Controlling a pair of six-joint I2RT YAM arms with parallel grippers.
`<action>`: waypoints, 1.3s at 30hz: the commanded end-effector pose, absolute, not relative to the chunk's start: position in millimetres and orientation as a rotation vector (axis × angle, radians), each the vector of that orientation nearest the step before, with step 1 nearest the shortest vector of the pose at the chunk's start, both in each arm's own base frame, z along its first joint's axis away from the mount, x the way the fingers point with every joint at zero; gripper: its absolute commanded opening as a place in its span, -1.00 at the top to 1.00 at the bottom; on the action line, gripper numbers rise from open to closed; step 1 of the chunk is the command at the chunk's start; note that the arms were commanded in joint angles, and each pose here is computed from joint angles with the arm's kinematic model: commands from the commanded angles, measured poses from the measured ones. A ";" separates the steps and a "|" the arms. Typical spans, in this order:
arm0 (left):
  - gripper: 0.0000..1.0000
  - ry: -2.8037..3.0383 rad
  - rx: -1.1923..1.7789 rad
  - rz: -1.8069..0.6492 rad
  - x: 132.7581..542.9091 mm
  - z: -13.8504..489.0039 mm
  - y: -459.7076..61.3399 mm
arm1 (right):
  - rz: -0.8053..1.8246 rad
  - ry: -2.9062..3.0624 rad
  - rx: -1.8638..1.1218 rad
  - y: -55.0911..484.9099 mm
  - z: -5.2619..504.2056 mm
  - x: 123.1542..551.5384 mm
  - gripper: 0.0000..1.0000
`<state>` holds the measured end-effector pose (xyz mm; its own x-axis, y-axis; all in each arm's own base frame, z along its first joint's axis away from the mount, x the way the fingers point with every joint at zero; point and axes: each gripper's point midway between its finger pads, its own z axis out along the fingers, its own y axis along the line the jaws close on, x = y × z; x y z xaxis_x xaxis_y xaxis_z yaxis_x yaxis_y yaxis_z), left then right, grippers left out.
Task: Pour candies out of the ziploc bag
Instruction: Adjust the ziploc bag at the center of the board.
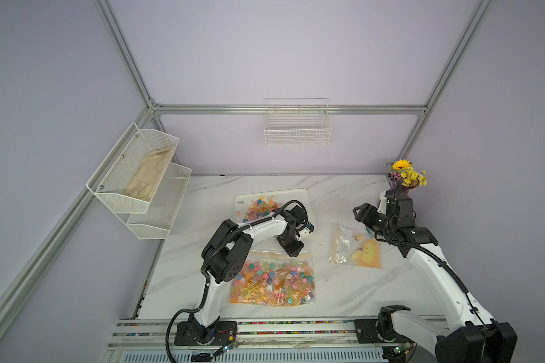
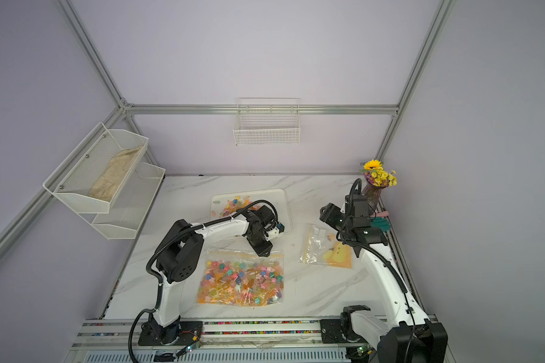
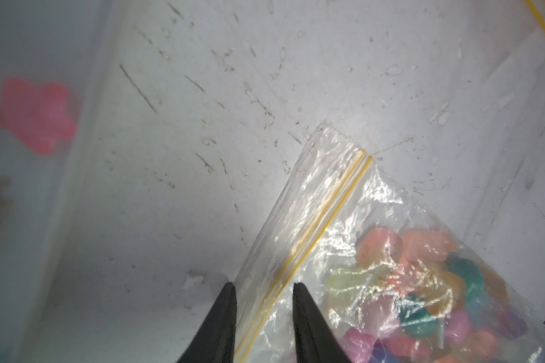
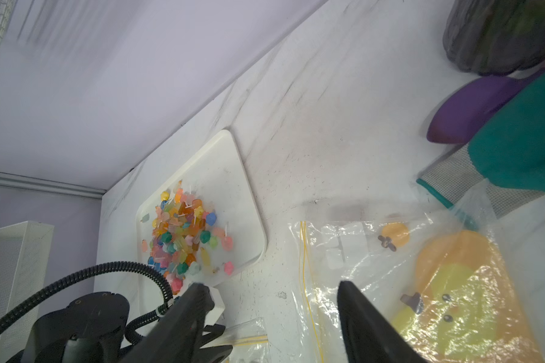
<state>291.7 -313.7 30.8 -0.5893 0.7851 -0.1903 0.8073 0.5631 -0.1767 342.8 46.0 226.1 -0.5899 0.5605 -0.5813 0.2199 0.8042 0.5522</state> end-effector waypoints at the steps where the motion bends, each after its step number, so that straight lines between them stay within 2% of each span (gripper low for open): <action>1: 0.42 2.636 1.423 -0.412 287.7 48.3 -318.2 | 0.530 2.177 0.558 44.2 232.4 347.0 -0.37; 7: 0.59 2.642 1.424 -0.413 285.2 47.5 -316.2 | 0.522 2.179 0.563 42.9 231.8 346.6 -0.36; 15: 1.00 2.632 1.418 -0.452 284.4 52.9 -320.7 | 0.513 2.174 0.573 40.8 233.0 341.9 -0.36; 23: 1.00 2.605 1.376 -0.517 282.3 68.9 -326.6 | 0.558 2.244 0.629 48.7 220.1 319.2 -0.32; 28: 1.00 2.607 1.304 -0.564 281.8 70.0 -329.9 | 0.722 2.387 0.592 96.1 184.9 287.0 -0.30; 31: 1.00 2.613 1.251 -0.594 281.9 69.8 -331.2 | 0.793 2.437 0.523 124.0 174.0 268.1 -0.36; 39: 1.00 2.624 1.099 -0.630 282.7 75.1 -325.7 | 0.878 2.628 0.366 189.1 136.1 217.9 -0.41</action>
<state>281.1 -322.3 56.1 -0.6708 0.6782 -0.3001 0.7416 0.6145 -0.2690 231.0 174.9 143.9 -0.8937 0.3436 -0.2884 0.1074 0.7880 0.6062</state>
